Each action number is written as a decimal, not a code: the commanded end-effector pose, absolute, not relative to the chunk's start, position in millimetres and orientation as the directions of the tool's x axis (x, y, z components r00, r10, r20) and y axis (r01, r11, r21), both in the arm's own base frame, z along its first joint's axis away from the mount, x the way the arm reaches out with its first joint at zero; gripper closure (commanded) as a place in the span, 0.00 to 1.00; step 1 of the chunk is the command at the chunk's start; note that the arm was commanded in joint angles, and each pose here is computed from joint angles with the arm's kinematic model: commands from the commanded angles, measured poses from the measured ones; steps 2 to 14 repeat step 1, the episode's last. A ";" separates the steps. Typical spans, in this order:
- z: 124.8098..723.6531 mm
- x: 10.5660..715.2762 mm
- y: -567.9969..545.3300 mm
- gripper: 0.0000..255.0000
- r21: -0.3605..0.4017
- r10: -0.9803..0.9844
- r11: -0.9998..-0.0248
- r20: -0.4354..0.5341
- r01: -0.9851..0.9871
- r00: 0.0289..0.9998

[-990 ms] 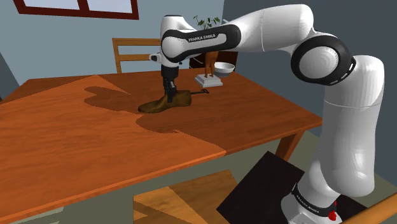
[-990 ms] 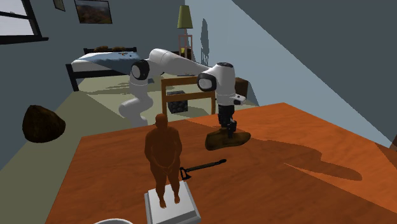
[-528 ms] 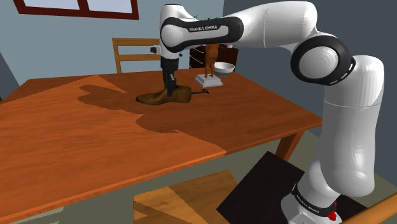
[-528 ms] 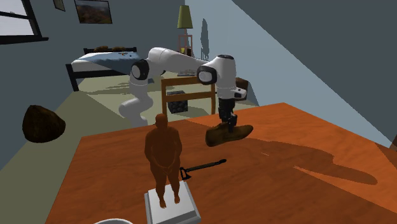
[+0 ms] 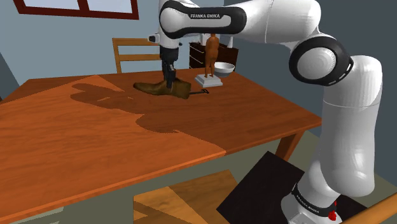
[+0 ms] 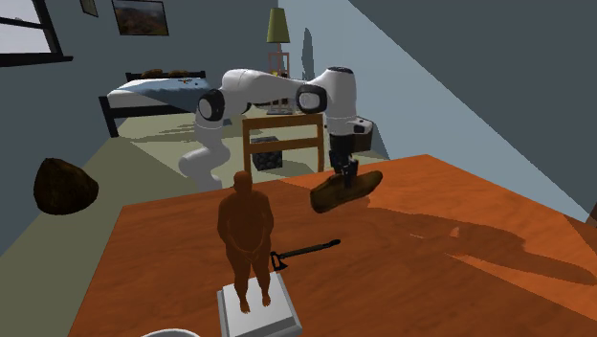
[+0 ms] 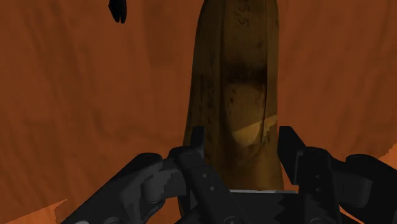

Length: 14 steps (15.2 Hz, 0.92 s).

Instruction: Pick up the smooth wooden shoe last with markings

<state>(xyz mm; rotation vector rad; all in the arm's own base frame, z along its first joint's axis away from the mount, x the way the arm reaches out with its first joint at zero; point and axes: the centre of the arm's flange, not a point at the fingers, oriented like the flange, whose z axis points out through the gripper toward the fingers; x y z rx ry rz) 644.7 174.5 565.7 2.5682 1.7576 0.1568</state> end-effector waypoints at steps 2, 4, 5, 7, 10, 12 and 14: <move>569.1 645.3 173.0 1.00 0.079 0.931 -0.364 0.069 0.928 0.359; 569.1 645.3 173.0 1.00 0.079 0.931 -0.364 0.069 0.928 0.359; 569.1 645.3 173.0 1.00 0.079 0.931 -0.364 0.069 0.928 0.359; 569.1 645.3 173.0 1.00 0.079 0.931 -0.364 0.069 0.928 0.359; 569.1 645.3 173.0 1.00 0.079 0.931 -0.364 0.069 0.928 0.359; 569.1 645.3 173.0 1.00 0.079 0.931 -0.364 0.069 0.928 0.359; 569.1 645.3 173.0 1.00 0.079 0.931 -0.364 0.069 0.928 0.359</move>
